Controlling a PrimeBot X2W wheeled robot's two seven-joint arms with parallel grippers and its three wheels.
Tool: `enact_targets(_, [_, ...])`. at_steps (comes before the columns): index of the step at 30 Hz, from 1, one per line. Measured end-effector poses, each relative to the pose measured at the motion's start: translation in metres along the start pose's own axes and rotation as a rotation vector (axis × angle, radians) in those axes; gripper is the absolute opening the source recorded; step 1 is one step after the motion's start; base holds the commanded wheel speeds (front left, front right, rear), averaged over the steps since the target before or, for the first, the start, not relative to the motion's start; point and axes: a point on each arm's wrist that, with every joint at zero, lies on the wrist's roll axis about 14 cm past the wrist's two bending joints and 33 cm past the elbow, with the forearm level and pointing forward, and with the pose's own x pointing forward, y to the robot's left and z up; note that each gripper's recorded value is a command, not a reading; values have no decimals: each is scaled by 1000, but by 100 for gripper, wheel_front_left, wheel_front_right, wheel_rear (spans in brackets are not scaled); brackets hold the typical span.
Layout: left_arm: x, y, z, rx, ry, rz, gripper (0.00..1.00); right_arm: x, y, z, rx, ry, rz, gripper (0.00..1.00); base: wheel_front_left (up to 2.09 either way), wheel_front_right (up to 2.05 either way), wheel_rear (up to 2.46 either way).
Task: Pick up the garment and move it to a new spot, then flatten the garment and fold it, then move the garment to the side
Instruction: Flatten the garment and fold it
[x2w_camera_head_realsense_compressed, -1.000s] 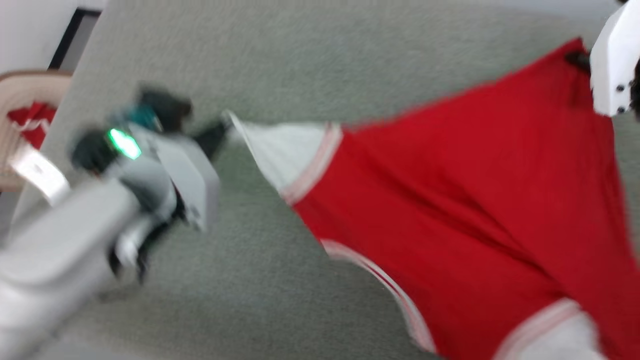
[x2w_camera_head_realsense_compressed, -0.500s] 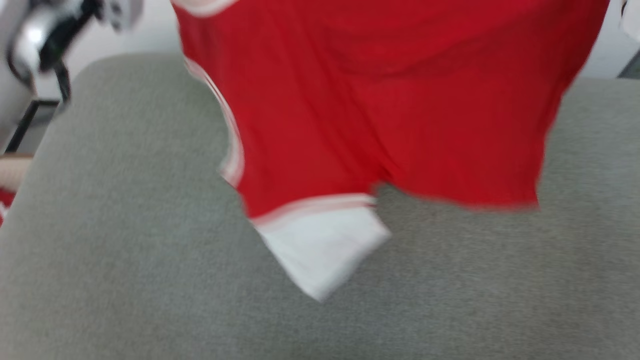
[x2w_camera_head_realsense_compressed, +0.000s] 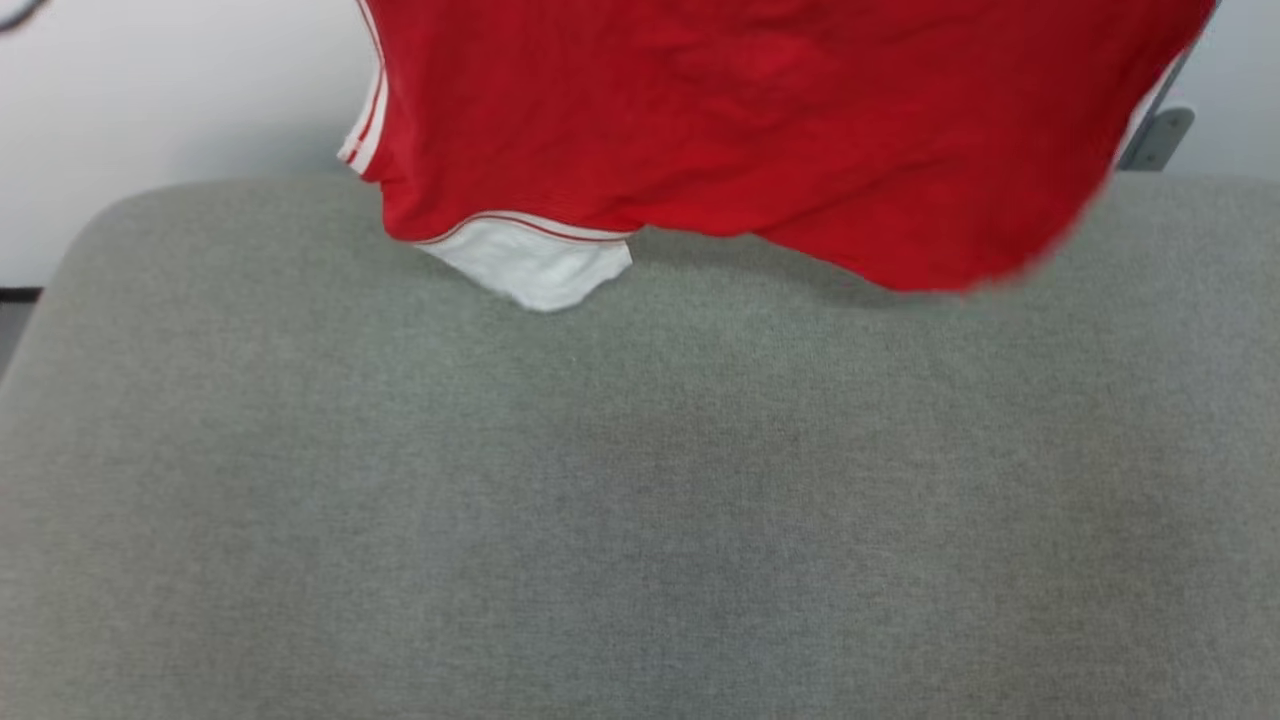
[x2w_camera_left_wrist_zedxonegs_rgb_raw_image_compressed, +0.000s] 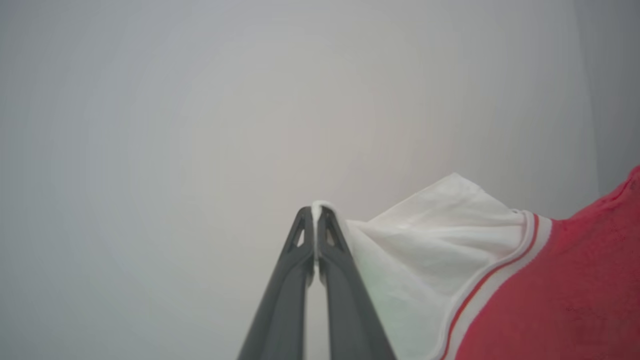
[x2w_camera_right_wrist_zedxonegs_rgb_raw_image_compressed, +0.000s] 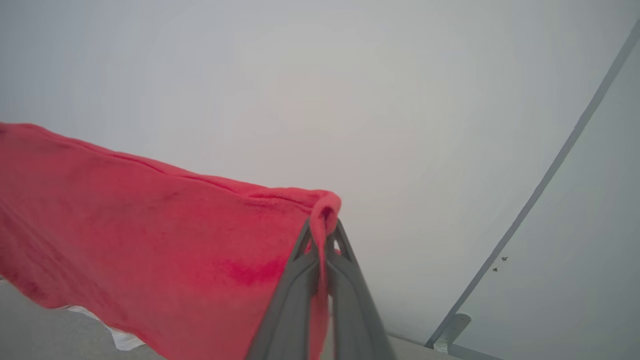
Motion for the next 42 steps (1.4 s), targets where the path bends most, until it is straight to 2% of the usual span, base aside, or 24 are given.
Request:
enact_targets(7, [33,-2,-7,12,-10,7,0,27,-17,-9,27,-25,-52,0,0,0,0])
enact_targets(12, [64,-8,-28,40,-18,20,0,61,-23,-15,-34,-95,-94,0,0,0,0])
enact_targets(18, [100,-6,-3,73,-236,80,0,97,-32,7,-139,-337,-139,0,0,0,0])
enact_targets(22, [121,-17,5,58,-382,74,0,122,-44,-6,-227,-406,-169,0,0,0,0])
enact_targets(26, [144,-37,-44,15,-364,36,0,153,-52,-60,-268,-353,-173,0,0,0,0])
enact_targets(29, [158,-57,-99,-4,-309,-2,0,177,-50,-121,-257,-252,-158,0,0,0,0])
enact_targets(33, [163,-97,-206,-47,-150,-69,0,196,-40,-225,-242,-53,-117,0,0,0,0])
enact_targets(37, [141,-139,-319,-63,84,-163,0,196,-25,-314,-177,148,-85,0,0,0,0])
enact_targets(40, [118,-153,-368,-84,230,-204,0,190,-2,-355,-118,242,-42,0,0,0,0])
enact_targets(42, [107,-154,-380,-82,283,-216,0,189,3,-353,-105,241,-28,0,0,0,0])
